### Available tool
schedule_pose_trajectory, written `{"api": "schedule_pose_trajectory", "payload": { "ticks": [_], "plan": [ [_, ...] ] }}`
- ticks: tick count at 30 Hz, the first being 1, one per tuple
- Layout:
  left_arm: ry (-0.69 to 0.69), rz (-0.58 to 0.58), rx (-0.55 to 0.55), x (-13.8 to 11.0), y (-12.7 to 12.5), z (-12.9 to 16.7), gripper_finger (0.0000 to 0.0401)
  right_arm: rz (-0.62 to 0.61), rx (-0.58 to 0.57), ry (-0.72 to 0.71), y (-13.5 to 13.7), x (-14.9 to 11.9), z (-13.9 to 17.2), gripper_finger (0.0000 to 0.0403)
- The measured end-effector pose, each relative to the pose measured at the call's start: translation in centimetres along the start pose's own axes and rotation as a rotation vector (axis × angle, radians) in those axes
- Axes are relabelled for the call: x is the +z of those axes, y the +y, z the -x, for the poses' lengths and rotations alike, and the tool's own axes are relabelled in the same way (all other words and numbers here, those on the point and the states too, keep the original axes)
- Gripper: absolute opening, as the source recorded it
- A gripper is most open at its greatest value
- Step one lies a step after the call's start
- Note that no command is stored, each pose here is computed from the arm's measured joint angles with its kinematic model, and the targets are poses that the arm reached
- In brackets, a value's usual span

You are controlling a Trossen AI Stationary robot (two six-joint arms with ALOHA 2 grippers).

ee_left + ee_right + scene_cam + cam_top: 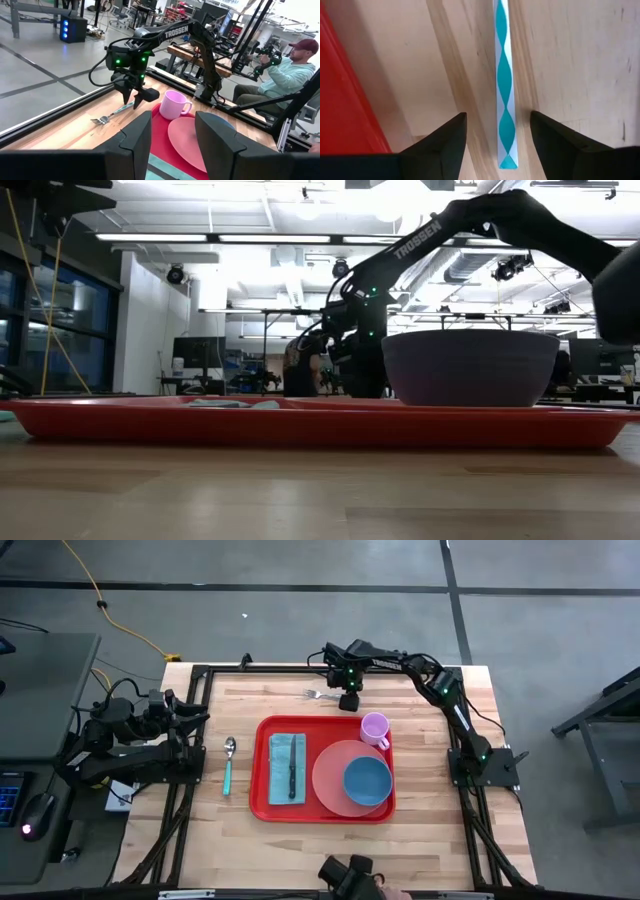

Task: Set up tray
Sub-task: Put the blue fork on the blue napkin to the left of the black knife

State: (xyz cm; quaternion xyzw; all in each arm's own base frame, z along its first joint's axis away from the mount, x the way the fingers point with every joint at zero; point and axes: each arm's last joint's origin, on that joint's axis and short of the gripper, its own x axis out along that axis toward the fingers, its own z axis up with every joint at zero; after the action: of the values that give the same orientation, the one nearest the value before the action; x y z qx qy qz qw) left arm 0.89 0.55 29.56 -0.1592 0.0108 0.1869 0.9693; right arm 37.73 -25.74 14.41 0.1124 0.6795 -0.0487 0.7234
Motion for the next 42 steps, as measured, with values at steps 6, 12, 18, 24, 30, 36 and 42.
{"api": "schedule_pose_trajectory", "payload": {
  "ticks": [6,12,18,24,30,36,42],
  "plan": [
    [0.000,0.000,-0.001,0.00,0.00,0.00,0.0182,-0.013,-0.008,-0.006,-0.05,0.09,-0.10,0.0174],
    [0.000,-0.001,0.000,0.00,0.00,0.00,0.0182,-0.018,-0.008,-0.012,0.03,0.19,-0.18,0.0143],
    [0.000,-0.003,0.000,0.00,0.00,0.00,0.0182,-0.033,0.000,-0.016,0.02,0.20,-0.22,0.0124],
    [0.000,-0.003,0.000,0.00,0.00,0.00,0.0182,-0.044,0.011,-0.007,0.09,0.10,-0.24,0.0111],
    [0.000,-0.004,-0.001,0.00,0.00,0.00,0.0182,-0.065,0.035,-0.010,0.19,0.10,-0.26,0.0088],
    [0.000,-0.004,-0.001,0.00,0.00,0.00,0.0182,-0.090,0.056,-0.012,0.36,0.12,-0.30,0.0052],
    [0.000,-0.004,0.000,0.00,0.00,0.00,0.0182,-0.109,0.087,-0.013,0.59,0.13,-0.31,0.0010]
  ]
}}
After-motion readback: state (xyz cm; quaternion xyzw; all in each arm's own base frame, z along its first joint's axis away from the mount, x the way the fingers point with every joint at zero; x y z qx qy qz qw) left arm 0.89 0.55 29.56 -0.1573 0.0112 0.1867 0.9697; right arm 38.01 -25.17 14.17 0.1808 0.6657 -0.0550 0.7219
